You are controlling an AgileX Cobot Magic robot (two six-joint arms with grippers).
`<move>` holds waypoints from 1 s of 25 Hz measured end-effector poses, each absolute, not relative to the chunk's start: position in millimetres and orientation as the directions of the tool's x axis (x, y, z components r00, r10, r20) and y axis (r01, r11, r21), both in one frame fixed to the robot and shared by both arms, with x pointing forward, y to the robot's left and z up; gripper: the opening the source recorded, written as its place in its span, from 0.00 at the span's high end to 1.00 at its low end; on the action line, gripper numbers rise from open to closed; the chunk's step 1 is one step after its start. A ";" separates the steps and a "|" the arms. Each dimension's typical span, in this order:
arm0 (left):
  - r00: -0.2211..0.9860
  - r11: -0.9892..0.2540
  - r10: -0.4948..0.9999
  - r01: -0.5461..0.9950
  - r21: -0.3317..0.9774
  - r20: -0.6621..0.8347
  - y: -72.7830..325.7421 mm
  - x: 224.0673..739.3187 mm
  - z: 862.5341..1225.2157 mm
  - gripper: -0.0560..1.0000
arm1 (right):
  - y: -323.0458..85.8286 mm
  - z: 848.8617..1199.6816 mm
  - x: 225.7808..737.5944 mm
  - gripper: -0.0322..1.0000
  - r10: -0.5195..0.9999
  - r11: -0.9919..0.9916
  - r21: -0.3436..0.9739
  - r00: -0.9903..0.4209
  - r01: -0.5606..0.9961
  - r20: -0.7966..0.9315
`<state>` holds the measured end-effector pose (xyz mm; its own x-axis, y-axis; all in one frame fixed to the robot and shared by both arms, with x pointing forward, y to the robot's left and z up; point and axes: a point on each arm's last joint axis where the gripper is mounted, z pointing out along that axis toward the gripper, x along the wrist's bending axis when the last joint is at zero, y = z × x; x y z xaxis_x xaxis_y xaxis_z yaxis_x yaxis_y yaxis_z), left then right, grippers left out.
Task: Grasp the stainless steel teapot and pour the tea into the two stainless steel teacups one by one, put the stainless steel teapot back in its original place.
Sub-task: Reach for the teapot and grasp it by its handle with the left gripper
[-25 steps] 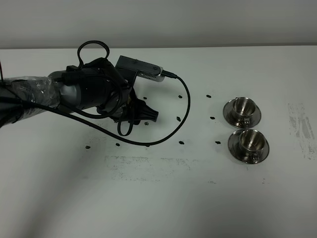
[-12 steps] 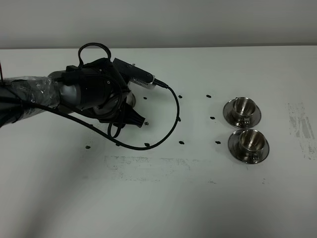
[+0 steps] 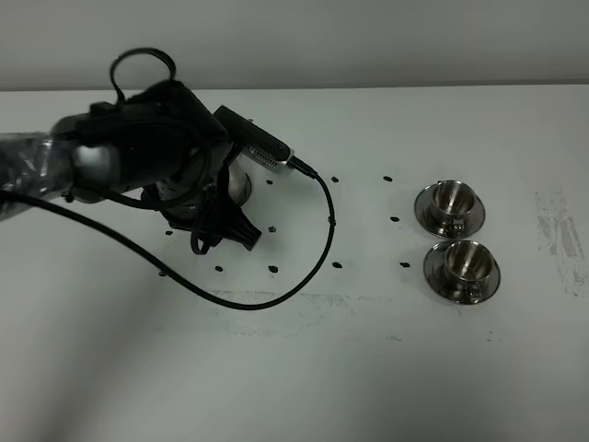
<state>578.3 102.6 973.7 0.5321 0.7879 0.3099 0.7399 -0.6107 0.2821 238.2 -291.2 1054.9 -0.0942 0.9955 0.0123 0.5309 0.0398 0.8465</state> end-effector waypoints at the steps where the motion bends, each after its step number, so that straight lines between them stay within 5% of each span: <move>1: 0.532 -0.611 0.789 0.735 0.295 0.308 104.8 574.7 986.0 0.50 | -291.2 1054.9 238.2 0.67 0.995 0.040 0.846 -0.094 0.531 0.012; 11: 0.444 -0.534 0.841 0.770 0.348 0.308 138.5 601.5 1046.9 0.50 | -291.2 1054.9 238.2 0.67 0.995 0.039 0.847 -0.095 0.531 0.013; 25: 0.479 -0.511 0.860 0.805 0.303 0.176 158.4 651.4 1005.9 0.50 | -291.2 1054.9 238.2 0.67 0.995 0.039 0.847 -0.095 0.531 0.013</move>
